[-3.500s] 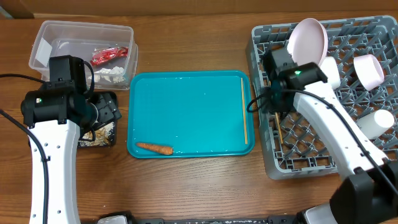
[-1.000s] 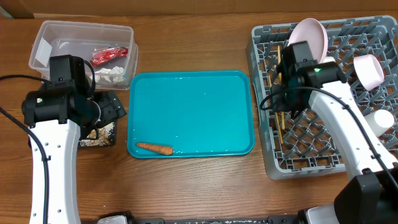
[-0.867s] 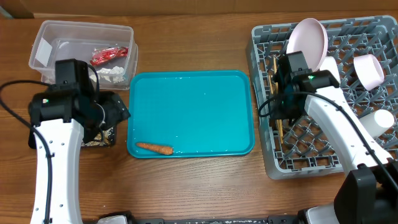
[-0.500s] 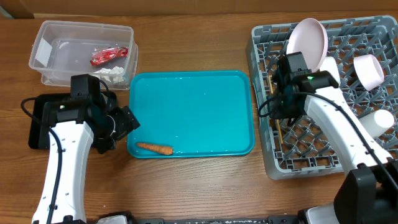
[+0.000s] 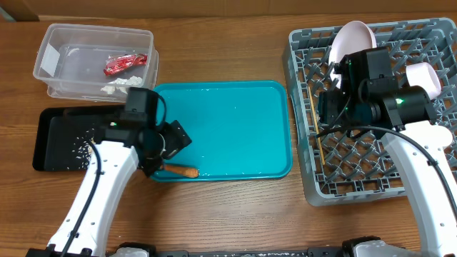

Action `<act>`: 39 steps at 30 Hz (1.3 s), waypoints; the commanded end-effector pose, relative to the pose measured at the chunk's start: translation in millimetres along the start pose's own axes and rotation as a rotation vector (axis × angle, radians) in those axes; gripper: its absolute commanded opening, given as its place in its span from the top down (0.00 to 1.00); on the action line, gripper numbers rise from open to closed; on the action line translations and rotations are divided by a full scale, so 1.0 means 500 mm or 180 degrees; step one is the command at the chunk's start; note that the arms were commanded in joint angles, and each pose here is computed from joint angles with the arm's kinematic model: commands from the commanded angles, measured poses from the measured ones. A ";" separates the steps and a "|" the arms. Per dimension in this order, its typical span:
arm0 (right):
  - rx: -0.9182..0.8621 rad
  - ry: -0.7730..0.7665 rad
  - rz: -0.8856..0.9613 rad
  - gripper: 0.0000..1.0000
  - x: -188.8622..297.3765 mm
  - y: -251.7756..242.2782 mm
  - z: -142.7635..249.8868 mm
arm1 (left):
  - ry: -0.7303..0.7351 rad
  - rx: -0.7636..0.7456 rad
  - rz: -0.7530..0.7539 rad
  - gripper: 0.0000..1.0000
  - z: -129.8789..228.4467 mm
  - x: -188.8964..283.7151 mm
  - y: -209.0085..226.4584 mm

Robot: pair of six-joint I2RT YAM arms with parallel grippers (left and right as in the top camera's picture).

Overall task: Sort waste into correct bins and load items into the dishwasher
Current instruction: 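Grasp the carrot on the teal tray with the left gripper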

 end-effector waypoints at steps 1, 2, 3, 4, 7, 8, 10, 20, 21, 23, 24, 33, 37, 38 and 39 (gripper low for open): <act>-0.0024 -0.0037 -0.0026 0.34 0.006 0.000 -0.005 | -0.0097 0.0420 -0.0205 0.07 0.013 -0.012 -0.003; -0.0023 -0.0035 -0.0025 0.34 0.006 0.000 -0.004 | -0.0135 0.0441 -0.0264 0.07 0.017 -0.014 -0.005; -0.0024 -0.0033 -0.0026 0.34 0.006 0.000 -0.004 | -0.0153 0.0459 -0.0298 0.07 0.019 -0.016 -0.005; -0.0024 -0.0031 -0.0025 0.34 0.006 0.000 -0.004 | -0.0174 0.0510 -0.0338 0.05 0.022 -0.020 -0.004; -0.0023 -0.0019 -0.0045 0.34 0.006 0.001 -0.003 | -0.0164 0.0531 -0.0359 0.04 0.025 -0.047 -0.001; -0.0023 -0.0007 -0.0077 0.33 0.006 0.003 -0.002 | -0.0151 0.0530 -0.0393 0.05 0.024 -0.064 0.002; -0.0023 -0.0003 -0.0090 0.33 0.006 0.004 -0.002 | -0.0135 0.0533 -0.0446 0.04 0.022 -0.088 0.007; -0.0023 -0.0002 -0.0089 0.33 0.006 0.004 -0.002 | 0.0323 0.0588 -0.0659 0.03 0.018 -0.216 0.014; -0.0023 -0.0002 -0.0088 0.33 0.006 0.004 -0.002 | 0.0344 0.0593 -0.0654 0.04 0.018 -0.223 0.014; -0.0023 -0.0002 -0.0089 0.33 0.006 0.004 -0.002 | 0.0371 0.0597 -0.0648 0.04 0.017 -0.232 0.013; -0.0023 -0.0002 -0.0088 0.33 0.006 0.004 -0.002 | 0.0368 0.0594 -0.0642 0.05 0.015 -0.236 0.013; -0.0023 0.0009 -0.0084 0.33 0.006 0.003 -0.001 | 0.0278 0.0493 -0.0573 0.69 0.004 -0.242 0.006; -0.0022 0.0009 -0.0084 0.33 0.006 0.003 -0.001 | 0.0210 0.0288 -0.0484 0.81 -0.008 -0.243 0.002; -0.0023 0.0009 -0.0084 0.33 0.006 0.003 -0.001 | 0.0190 0.0264 -0.0467 0.88 -0.016 -0.240 0.003; -0.0022 0.0009 -0.0084 0.33 0.006 0.003 -0.001 | 0.0173 0.0240 -0.0453 0.90 -0.023 -0.237 0.004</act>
Point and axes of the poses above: each gripper's point midway between its finger pads, its own x axis back along the fingers, its own y axis along the line the jaws close on, z = x × y, the point moved 8 cm from there along x, back along the fingers, and after that the axes turned 11 degrees about -x, right-handed, at the moved point
